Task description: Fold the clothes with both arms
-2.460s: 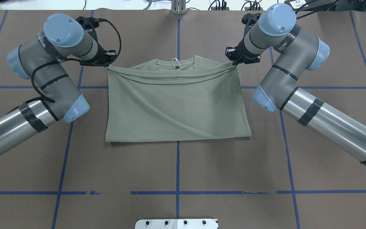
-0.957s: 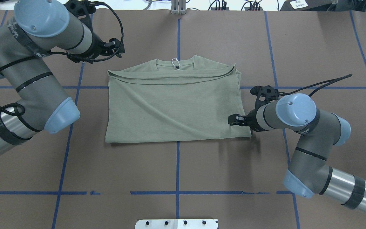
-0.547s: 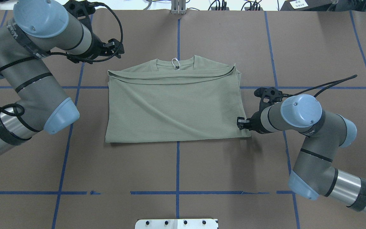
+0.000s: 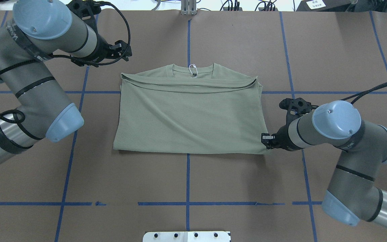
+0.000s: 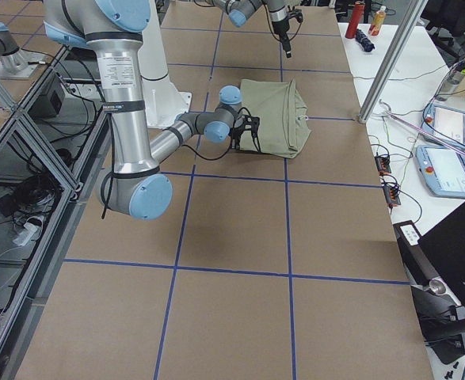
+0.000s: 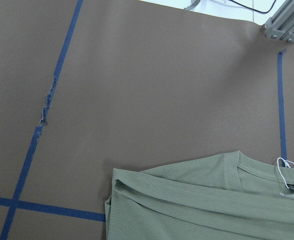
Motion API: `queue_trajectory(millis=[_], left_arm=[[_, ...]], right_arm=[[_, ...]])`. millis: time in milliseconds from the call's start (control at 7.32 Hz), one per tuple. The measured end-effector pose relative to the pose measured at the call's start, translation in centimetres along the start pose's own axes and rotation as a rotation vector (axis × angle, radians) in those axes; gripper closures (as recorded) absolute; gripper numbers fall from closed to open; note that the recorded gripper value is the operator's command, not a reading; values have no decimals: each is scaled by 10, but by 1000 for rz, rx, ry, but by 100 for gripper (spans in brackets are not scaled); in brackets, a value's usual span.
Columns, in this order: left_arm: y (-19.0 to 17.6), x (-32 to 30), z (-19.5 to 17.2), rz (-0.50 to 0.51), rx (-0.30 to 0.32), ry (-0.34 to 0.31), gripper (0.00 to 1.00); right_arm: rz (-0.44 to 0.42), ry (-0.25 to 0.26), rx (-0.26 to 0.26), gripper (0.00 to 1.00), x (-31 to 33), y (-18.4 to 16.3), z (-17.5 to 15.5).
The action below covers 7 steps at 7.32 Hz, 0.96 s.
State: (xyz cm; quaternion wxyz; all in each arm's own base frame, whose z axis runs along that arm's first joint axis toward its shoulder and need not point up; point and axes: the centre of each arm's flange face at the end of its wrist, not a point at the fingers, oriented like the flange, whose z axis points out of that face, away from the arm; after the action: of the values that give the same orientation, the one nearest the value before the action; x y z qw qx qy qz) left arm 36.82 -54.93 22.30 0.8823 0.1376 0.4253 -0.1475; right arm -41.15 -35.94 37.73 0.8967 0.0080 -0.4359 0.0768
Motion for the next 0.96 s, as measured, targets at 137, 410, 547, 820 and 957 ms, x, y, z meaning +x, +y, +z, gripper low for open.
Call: queue_trajectory(millis=[137, 410, 547, 820, 957], left_arm=[[2, 2, -4, 2, 1, 8, 0], [20, 14, -13, 24, -8, 40, 0], [37, 19, -17, 41, -22, 59, 0], [71, 25, -21, 72, -54, 86, 0], [88, 30, -19, 85, -76, 95, 0]], right_arm=[[-16, 22, -38, 100, 10, 28, -13], [-65, 65, -144, 100, 39, 102, -31], [-65, 79, -212, 100, 41, 144, -34], [-41, 98, -342, 1, 28, 230, -36], [-44, 108, -371, 0, 25, 261, -35]])
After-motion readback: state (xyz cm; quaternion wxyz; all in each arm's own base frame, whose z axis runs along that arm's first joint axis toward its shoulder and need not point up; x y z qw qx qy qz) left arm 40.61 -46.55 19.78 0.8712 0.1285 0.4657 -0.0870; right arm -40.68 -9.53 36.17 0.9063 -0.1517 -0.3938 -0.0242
